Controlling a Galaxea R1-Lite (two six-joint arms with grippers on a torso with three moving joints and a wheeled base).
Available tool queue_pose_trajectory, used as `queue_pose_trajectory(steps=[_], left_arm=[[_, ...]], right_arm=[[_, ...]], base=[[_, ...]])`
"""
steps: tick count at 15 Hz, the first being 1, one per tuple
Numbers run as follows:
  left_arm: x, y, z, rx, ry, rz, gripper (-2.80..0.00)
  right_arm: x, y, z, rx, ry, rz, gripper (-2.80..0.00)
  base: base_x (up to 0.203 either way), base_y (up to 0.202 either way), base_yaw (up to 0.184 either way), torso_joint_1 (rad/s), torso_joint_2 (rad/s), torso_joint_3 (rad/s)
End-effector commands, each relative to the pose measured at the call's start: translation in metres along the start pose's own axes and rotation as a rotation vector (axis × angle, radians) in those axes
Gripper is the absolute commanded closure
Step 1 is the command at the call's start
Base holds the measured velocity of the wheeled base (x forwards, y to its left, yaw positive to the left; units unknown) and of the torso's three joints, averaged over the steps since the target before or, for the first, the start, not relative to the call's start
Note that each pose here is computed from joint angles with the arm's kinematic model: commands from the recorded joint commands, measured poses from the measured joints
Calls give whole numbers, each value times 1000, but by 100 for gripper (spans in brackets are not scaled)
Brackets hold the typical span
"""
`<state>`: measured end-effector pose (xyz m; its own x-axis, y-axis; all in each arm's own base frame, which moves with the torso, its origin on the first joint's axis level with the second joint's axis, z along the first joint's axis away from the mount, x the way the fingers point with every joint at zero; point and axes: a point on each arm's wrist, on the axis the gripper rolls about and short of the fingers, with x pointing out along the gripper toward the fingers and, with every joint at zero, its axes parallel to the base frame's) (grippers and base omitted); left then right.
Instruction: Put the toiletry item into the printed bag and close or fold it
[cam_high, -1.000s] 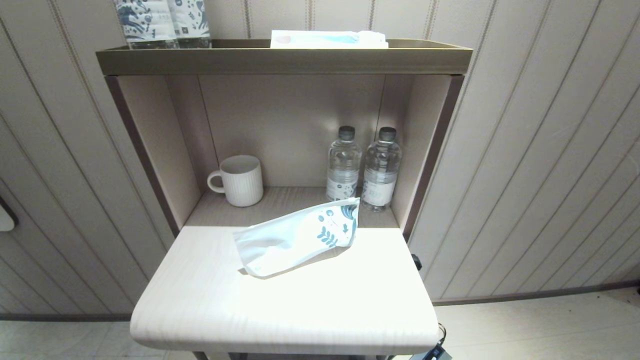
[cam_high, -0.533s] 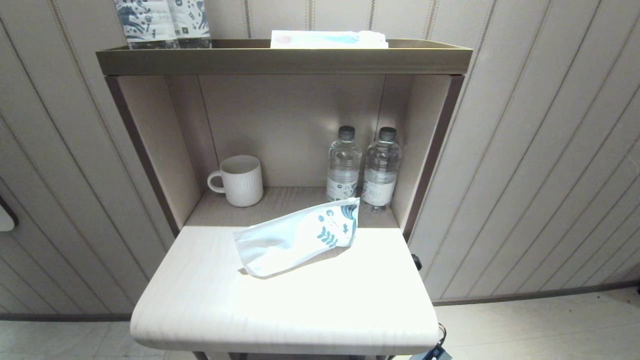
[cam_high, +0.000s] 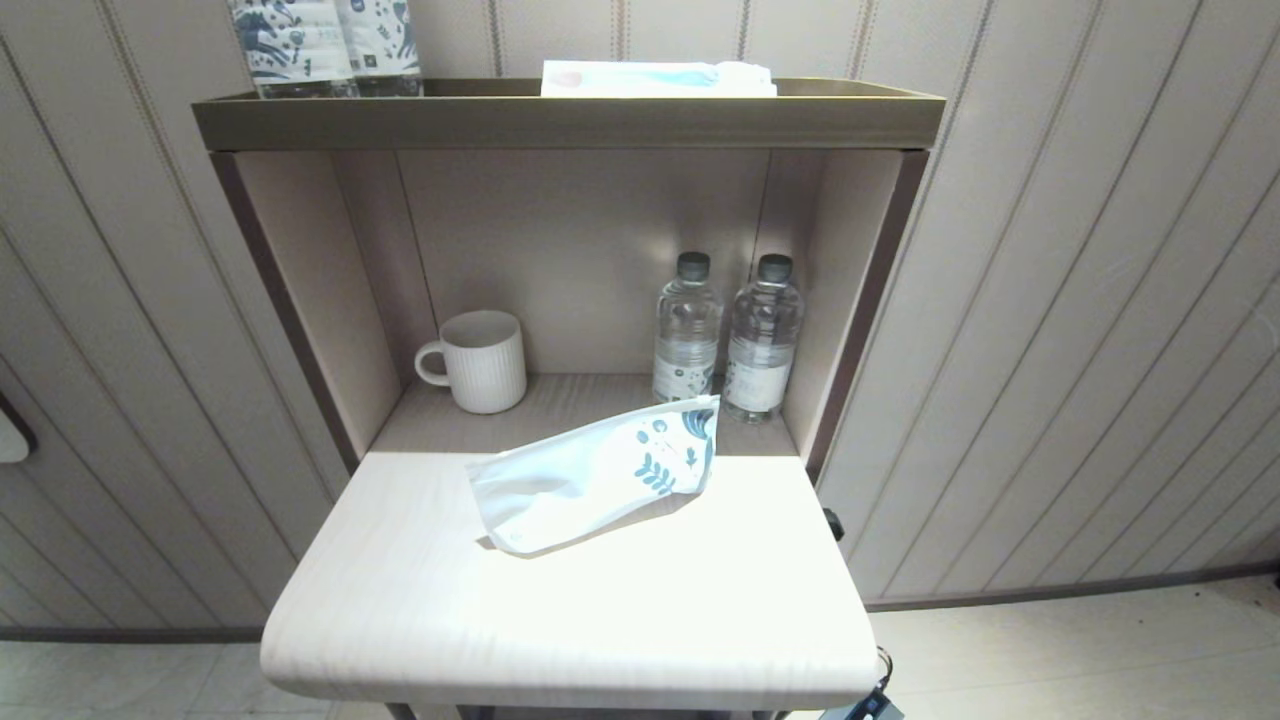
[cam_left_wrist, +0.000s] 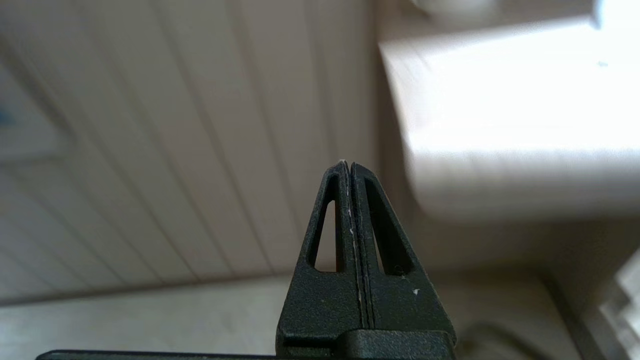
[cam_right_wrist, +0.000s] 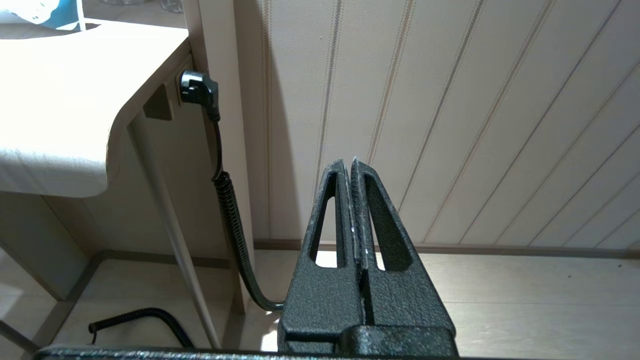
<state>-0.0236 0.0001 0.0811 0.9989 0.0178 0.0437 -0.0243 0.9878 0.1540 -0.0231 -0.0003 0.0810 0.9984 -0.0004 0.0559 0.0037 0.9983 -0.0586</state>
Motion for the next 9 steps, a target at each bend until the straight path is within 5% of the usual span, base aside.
queue_pose_trajectory(steps=[1,5,9], left_arm=[[-2,-2,-3,-1,71,-57,0],[-1,-2,-7,-115,84,-37,0],[0,-1,-6,-144,55,-12,0]], right_arm=[[0,0,0,13,2,1,0],[0,0,0,61,1,-1,0],[0,0,0,67,4,-10,0]], base=[[0,0,0,0,0,0],[0,0,0,0,0,0],[0,0,0,0,0,0]])
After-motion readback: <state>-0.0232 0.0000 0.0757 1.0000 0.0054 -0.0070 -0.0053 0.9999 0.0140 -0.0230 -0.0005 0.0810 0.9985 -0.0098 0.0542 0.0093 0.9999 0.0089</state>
